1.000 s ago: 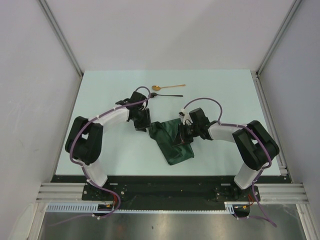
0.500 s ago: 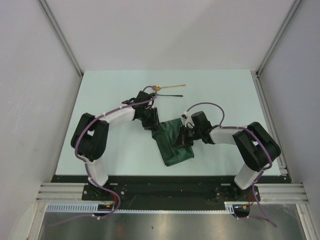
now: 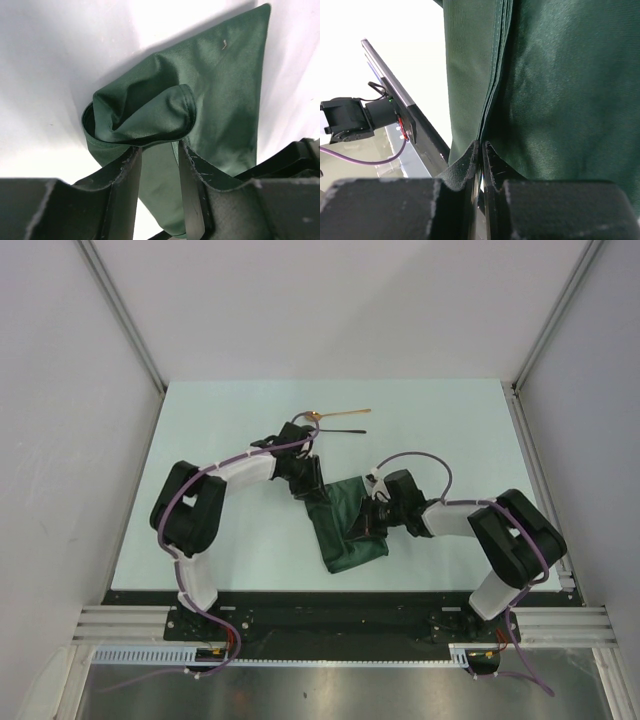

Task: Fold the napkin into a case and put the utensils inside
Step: Fold the lower triangle-folded napkin at the center of the board.

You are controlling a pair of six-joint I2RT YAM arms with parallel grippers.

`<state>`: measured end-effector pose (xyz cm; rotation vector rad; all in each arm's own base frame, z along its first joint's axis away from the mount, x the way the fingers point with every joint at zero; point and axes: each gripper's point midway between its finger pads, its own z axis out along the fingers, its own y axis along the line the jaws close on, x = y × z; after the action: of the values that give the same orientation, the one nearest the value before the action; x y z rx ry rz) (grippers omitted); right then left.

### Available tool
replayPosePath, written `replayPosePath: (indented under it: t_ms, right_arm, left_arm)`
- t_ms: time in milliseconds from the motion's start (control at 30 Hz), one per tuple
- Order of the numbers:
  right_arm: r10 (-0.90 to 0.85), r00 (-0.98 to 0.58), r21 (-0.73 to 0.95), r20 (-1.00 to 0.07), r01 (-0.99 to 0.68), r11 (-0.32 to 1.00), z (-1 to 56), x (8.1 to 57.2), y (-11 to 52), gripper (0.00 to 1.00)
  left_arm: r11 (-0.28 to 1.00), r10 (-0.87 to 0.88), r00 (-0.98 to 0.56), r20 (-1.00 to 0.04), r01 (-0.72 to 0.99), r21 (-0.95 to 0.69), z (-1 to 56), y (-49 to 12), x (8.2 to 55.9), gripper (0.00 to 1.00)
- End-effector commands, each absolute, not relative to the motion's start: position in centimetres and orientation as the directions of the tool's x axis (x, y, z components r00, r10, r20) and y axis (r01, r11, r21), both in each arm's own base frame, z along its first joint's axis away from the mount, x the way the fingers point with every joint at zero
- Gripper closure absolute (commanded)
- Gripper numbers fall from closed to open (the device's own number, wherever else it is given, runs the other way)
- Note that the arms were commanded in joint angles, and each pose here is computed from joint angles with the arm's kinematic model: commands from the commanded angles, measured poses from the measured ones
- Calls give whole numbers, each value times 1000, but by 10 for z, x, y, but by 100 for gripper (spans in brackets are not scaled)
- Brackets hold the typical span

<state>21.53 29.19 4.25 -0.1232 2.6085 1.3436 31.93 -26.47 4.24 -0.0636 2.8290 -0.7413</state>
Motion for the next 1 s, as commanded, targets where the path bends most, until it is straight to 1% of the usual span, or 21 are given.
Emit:
replayPosePath:
  t_ms: [0,200,567,633,700,733,767,833,867,933,967]
  right_arm:
    - [15,-963,789,-271,-213,576,51,216,296,89]
    - [0,-964,783,-265,-216,583,47,205,295,89]
    - [-3,-968,764,-252,-201,613,35,187,286,89]
    - [-6,-962,759,-273,-219,613,39,188,285,88]
    - [-7,-961,746,-276,-219,629,43,190,283,83]
    - [1,-950,729,-313,-239,641,49,196,281,80]
    - [-1,-955,709,-297,-222,669,47,194,275,73]
    - [13,-942,681,-337,-234,693,57,202,273,66]
    - [9,-949,670,-316,-216,711,56,197,269,61]
    - [36,-947,656,-319,-194,729,60,198,265,57]
    - [35,-950,652,-310,-185,735,60,195,264,53]
  left_arm:
    - [843,-114,-964,-241,35,-537,59,-282,336,60]
    - [836,-123,-968,-217,16,-549,51,-288,338,62]
    - [837,-149,-964,-221,-4,-546,44,-294,348,65]
    - [840,-151,-964,-220,-7,-543,43,-293,349,65]
    - [842,-148,-963,-225,-4,-540,44,-293,349,65]
    - [841,-149,-963,-226,-3,-540,45,-292,348,65]
    - [842,-146,-963,-227,0,-540,45,-293,347,65]
    - [841,-147,-963,-226,-2,-540,46,-292,346,65]
    - [843,-144,-963,-229,2,-538,46,-291,345,65]
    - [843,-144,-962,-230,2,-537,47,-290,344,66]
    - [843,-142,-963,-230,4,-538,47,-290,344,66]
